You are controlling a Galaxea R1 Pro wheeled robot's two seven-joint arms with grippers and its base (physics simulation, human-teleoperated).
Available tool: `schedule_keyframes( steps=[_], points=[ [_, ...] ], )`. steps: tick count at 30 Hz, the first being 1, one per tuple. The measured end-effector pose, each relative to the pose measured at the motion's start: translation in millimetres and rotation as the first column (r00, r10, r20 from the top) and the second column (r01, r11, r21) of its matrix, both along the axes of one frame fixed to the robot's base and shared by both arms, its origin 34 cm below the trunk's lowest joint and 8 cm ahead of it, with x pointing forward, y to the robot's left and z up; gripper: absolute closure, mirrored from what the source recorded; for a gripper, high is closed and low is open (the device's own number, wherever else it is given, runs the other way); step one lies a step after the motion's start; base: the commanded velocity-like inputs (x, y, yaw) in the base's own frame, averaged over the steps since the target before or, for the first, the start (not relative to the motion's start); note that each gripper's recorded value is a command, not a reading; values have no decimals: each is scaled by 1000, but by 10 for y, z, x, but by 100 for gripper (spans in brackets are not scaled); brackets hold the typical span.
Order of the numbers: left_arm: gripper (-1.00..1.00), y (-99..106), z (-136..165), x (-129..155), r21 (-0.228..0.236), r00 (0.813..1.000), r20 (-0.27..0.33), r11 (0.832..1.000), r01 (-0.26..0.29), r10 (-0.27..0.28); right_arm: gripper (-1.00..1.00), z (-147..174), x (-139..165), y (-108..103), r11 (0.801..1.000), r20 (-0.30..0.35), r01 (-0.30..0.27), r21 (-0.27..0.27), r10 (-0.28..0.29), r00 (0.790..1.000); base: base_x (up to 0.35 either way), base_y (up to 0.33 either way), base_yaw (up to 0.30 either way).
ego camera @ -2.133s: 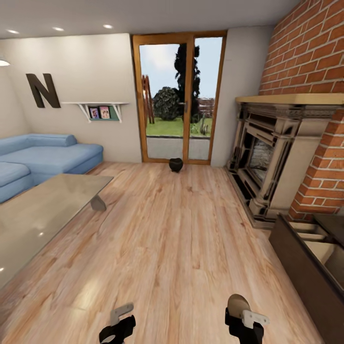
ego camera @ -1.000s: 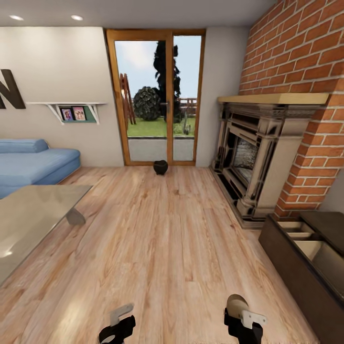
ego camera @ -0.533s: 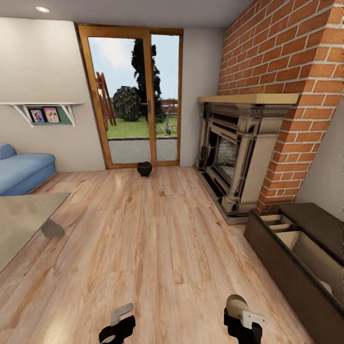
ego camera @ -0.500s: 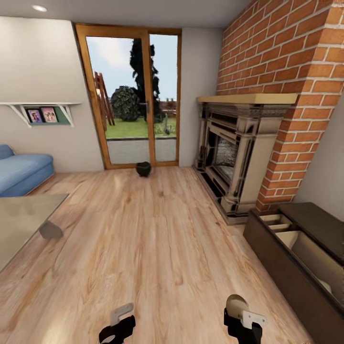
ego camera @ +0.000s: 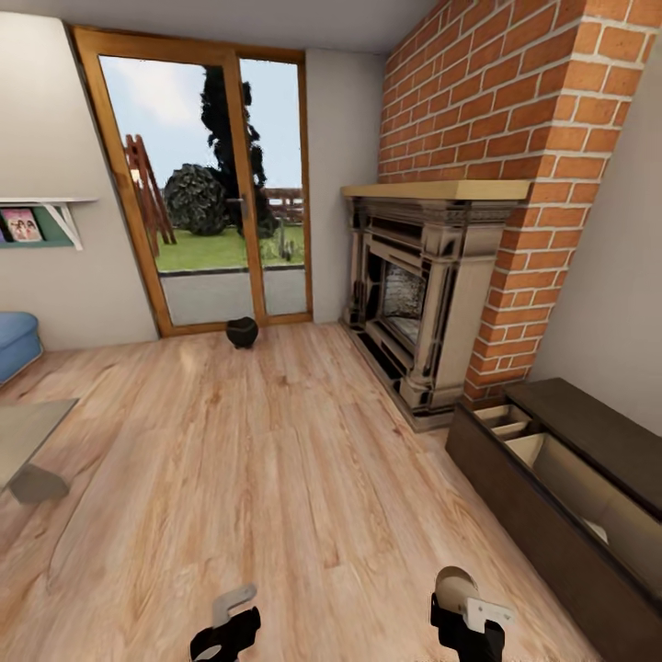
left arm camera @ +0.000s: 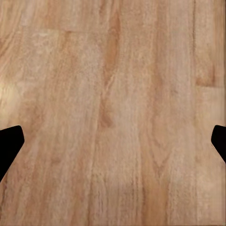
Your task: Place each of the two pumpkins and all three candles from the living room inside a cabinet in the living room (use any cabinet), then make sure every cabinet is closed, and position the cauldron so it is next to a table in the living room.
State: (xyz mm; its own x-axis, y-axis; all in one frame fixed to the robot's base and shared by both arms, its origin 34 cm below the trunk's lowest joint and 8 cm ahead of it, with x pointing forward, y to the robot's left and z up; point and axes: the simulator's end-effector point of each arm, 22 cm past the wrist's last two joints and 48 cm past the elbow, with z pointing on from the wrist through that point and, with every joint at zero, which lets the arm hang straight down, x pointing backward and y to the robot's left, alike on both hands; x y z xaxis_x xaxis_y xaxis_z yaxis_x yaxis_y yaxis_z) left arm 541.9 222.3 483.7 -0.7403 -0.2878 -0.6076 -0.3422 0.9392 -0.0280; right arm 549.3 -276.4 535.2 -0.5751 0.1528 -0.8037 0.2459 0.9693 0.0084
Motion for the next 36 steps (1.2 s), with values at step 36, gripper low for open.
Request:
schedule_keyframes(
  steps=[36],
  points=[
    [-100, -5, 8, 5, 0, 1000, 2, 1000, 0, 0, 100, 2, -2, 4, 1000, 0, 0, 1, 0, 1000, 68, 34, -266]
  ],
)
